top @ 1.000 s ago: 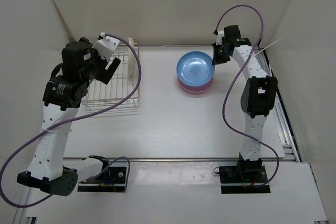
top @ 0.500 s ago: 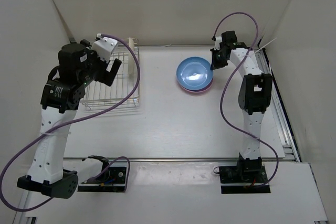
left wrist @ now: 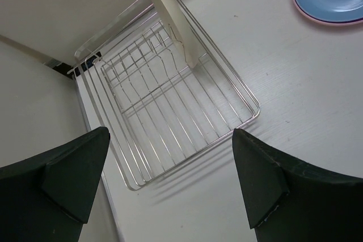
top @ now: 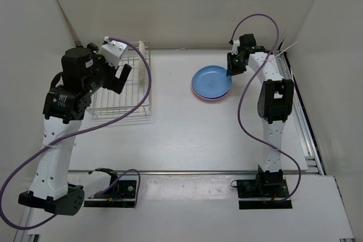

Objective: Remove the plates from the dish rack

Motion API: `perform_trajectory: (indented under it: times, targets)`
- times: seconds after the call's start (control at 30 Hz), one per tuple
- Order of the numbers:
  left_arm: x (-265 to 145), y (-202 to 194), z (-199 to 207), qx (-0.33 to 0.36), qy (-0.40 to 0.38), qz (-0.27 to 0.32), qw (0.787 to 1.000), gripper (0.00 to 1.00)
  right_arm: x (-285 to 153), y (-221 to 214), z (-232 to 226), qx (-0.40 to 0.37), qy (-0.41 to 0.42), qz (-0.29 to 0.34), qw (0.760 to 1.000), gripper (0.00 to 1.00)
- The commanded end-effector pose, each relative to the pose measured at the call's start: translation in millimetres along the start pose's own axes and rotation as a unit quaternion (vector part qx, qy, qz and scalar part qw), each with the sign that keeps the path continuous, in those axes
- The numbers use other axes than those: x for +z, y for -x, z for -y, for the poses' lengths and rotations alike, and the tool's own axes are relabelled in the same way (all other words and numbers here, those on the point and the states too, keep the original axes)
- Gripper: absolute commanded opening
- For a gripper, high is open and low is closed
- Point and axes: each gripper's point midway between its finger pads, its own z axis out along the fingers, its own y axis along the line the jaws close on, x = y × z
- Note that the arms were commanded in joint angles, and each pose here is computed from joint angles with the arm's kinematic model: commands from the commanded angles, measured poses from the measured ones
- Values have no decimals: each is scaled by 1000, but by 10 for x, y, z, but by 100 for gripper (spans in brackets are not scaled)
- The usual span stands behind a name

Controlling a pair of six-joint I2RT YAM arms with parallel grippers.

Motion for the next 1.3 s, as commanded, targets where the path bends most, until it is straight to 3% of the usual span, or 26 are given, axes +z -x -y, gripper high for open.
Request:
perform_trajectory:
  times: [0.0, 0.07, 0.1, 0.13, 0.23, 0.27, 0.5, 0.67, 0.77, 0.9, 0.97, 1.27]
  targets:
    - [-85, 32, -18, -8, 2, 12, 1000, 100, -44, 218, 0, -5, 1, 33, 999, 33]
    - [-83, 39, 3, -13, -3, 14, 1000, 100, -44, 218, 0, -5, 1, 33, 999, 49]
    - [-61, -12, -5, -15, -2, 7, 1000, 100, -85, 223, -10, -5, 1, 33, 999, 52]
    - [-40, -47, 10, -15, -4, 2, 1000, 100, -125, 251, -14, -11, 1, 38, 999, 64]
    - [49, -136, 4, -33, -1, -5, 999, 100, -295, 362, -29, -15, -6, 56, 998, 85]
    - [76, -189, -33, -50, 5, -9, 999, 100, -343, 392, -39, -16, -6, 61, 998, 89]
    - [454, -497, 26, -147, -27, -15, 989, 100, -1175, 562, -16, -27, -47, 110, 992, 91]
    - [720, -416, 25, -187, -104, 42, 976, 100, -1828, 335, -63, -50, -50, 128, 989, 91]
    - [950, -396, 78, -226, -199, 79, 950, 100, -1913, -150, -66, -60, -51, 94, 992, 91]
    - [1327, -437, -67, -238, -224, 107, 939, 100, -2095, -550, -115, -68, -44, 84, 993, 91]
    - [1477, -403, -88, -231, -246, 125, 933, 100, -2229, -627, -181, -71, -41, 96, 992, 91]
    - [2420, -605, -317, -277, -306, 90, 906, 96, -2299, -778, -289, -54, -23, 90, 994, 91]
